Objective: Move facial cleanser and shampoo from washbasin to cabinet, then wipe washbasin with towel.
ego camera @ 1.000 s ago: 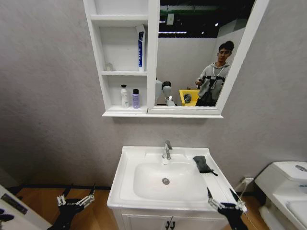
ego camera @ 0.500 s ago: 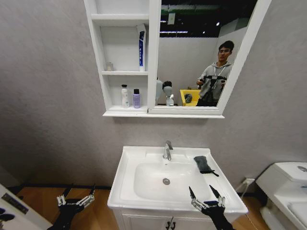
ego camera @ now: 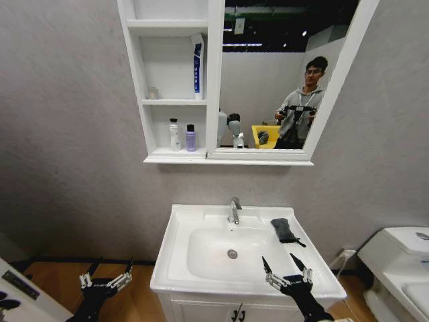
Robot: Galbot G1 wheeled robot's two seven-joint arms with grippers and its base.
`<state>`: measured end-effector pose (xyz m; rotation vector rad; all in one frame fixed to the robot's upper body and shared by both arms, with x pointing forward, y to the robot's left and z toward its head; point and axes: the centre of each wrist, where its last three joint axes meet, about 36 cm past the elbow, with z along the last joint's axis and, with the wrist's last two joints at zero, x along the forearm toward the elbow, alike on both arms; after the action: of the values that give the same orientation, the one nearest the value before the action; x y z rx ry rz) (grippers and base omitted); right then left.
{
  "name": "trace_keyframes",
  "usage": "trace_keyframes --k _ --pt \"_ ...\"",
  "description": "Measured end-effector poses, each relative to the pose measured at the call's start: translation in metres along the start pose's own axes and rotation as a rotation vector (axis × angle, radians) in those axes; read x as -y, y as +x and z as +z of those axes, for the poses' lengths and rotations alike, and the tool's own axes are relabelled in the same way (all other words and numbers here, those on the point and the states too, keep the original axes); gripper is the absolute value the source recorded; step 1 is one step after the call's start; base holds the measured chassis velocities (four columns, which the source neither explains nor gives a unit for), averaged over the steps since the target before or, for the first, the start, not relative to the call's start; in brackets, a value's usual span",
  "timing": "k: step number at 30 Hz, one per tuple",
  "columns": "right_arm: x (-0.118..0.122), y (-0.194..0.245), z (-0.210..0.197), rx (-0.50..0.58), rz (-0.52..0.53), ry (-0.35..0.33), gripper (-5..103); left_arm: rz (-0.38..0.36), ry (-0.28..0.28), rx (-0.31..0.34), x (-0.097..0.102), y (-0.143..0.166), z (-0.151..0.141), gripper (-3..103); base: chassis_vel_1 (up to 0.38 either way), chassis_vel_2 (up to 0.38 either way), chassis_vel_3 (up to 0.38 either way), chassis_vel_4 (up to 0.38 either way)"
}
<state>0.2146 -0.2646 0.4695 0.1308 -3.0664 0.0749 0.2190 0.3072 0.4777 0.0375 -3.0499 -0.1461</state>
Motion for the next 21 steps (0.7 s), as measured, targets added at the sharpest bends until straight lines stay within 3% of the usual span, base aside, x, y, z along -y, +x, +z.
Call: trace_keyframes --k 10,21 --pt "0.0003 -0.0003 0.0008 -0.002 0.001 0.001 100 0.0 0.0 0.0 0.0 0.0 0.0 100 0.024 -0.025 -0.017 0.022" --pt "0.0003 -0.0003 0.0013 -0.002 0.001 0.0 100 0.0 0.0 0.0 0.0 0.0 0.0 100 0.176 -0.185 -0.173 0.169"
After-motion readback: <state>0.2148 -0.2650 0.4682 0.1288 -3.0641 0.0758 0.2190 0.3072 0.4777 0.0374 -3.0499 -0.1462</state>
